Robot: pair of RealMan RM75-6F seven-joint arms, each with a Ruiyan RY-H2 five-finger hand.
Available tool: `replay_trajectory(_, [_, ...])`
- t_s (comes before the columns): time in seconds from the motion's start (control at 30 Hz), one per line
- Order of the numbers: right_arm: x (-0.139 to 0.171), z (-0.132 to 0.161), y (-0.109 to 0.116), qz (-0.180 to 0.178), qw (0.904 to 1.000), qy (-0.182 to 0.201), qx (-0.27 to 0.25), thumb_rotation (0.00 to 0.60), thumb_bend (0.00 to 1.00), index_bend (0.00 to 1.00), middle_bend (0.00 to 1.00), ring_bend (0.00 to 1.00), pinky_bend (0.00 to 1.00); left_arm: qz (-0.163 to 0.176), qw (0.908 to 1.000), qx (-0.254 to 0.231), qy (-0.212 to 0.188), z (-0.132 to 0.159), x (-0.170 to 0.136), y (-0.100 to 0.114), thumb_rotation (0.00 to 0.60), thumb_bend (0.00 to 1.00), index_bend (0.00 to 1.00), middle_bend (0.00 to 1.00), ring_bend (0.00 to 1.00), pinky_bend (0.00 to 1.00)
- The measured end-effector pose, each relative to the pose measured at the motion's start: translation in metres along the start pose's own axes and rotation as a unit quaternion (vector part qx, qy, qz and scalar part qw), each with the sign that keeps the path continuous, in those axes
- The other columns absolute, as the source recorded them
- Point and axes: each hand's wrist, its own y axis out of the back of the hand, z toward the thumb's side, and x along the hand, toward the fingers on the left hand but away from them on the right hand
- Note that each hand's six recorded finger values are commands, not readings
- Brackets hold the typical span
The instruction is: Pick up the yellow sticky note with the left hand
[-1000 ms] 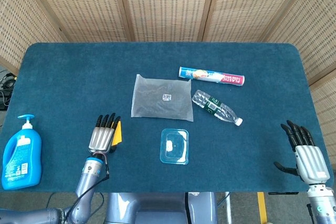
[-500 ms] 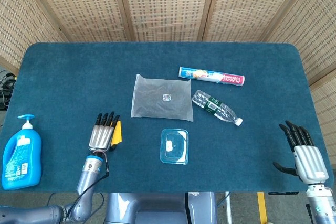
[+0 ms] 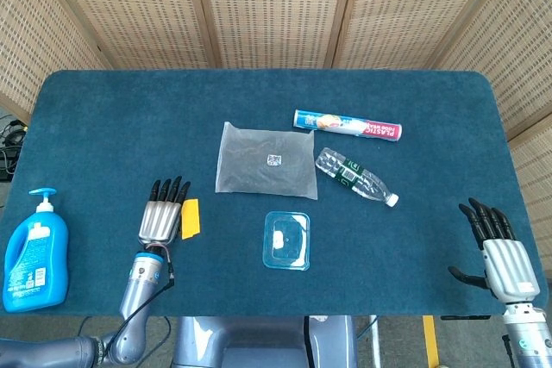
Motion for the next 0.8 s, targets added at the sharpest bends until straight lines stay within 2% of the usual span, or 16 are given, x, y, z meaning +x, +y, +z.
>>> replay_trajectory(0.07, [0.0, 0.0, 0.0, 0.0, 1.0, 0.0, 0.0, 0.6, 0.0, 0.0, 0.0, 0.0, 0.0, 0.003, 1.0, -0.002, -0.002, 0.0, -0.001, 0.002, 0.6, 0.71, 0.0, 0.0, 0.0, 0.0])
replay_trajectory(0.23, [0.0, 0.0, 0.001, -0.001, 1.0, -0.001, -0.001, 0.6, 0.0, 0.0, 0.0, 0.0, 0.0, 0.002, 0.9998, -0.017, -0.009, 0.001, -0.007, 0.004, 0.6, 0.43, 0.0, 0.0, 0.0, 0.0])
replay_trajectory(0.3, [0.0, -0.001, 0.001, -0.001, 1.0, -0.001, -0.001, 0.6, 0.0, 0.0, 0.0, 0.0, 0.0, -0.001, 0.9996, -0.026, -0.011, 0.001, -0.011, 0.005, 0.6, 0.37, 0.0, 0.0, 0.0, 0.0])
replay_trajectory(0.4, [0.0, 0.0, 0.001, 0.0, 1.0, -0.001, 0.0, 0.6, 0.0, 0.0, 0.0, 0.0, 0.0, -0.005, 0.9992, -0.038, -0.014, -0.002, -0.016, 0.006, 0.6, 0.32, 0.01, 0.0, 0.0, 0.0])
replay_trajectory(0.5, [0.001, 0.0, 0.001, -0.001, 1.0, 0.0, 0.0, 0.6, 0.0, 0.0, 0.0, 0.0, 0.0, -0.005, 0.9991, -0.04, -0.014, -0.007, -0.02, 0.005, 0.6, 0.32, 0.09, 0.0, 0.0, 0.0])
replay_trajectory(0.6, [0.001, 0.001, 0.001, -0.001, 1.0, 0.001, 0.001, 0.6, 0.0, 0.0, 0.0, 0.0, 0.0, -0.004, 0.999, -0.044, -0.012, -0.01, -0.022, 0.004, 0.6, 0.27, 0.14, 0.0, 0.0, 0.0])
replay_trajectory(0.8, [0.001, 0.001, 0.0, -0.002, 1.0, 0.002, 0.003, 0.6, 0.0, 0.0, 0.0, 0.0, 0.0, 0.0, 0.9992, -0.04, -0.007, -0.019, -0.026, -0.004, 0.6, 0.24, 0.15, 0.0, 0.0, 0.0])
